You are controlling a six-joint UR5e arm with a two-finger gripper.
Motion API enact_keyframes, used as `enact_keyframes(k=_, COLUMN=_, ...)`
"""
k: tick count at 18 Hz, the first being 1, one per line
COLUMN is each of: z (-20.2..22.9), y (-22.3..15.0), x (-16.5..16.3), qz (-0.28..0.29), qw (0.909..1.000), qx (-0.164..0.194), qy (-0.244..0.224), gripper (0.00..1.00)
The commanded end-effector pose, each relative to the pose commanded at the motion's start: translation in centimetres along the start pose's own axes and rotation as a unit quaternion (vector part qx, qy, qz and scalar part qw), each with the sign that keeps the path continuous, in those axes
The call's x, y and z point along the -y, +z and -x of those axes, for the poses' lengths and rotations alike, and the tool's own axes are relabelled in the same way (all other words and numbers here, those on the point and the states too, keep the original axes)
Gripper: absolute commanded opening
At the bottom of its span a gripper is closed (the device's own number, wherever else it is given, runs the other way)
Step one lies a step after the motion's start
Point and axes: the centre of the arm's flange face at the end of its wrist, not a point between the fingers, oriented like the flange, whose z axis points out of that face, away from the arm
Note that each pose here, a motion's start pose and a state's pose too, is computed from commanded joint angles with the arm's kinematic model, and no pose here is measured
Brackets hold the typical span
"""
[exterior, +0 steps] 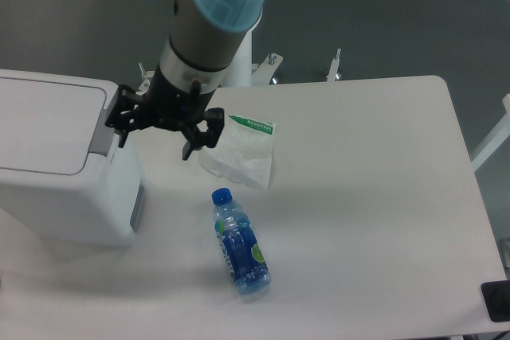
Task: Open the trash can
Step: 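Lower the gripper onto the trash can lid edge, then press the gripper on the lid to pop it open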
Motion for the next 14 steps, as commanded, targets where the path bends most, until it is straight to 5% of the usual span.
enact_keyframes(k=14, z=0.3, y=1.2, x=-1.2, qz=-0.010, qw=0.9999, qx=0.005, qy=0.006, gripper=1.00)
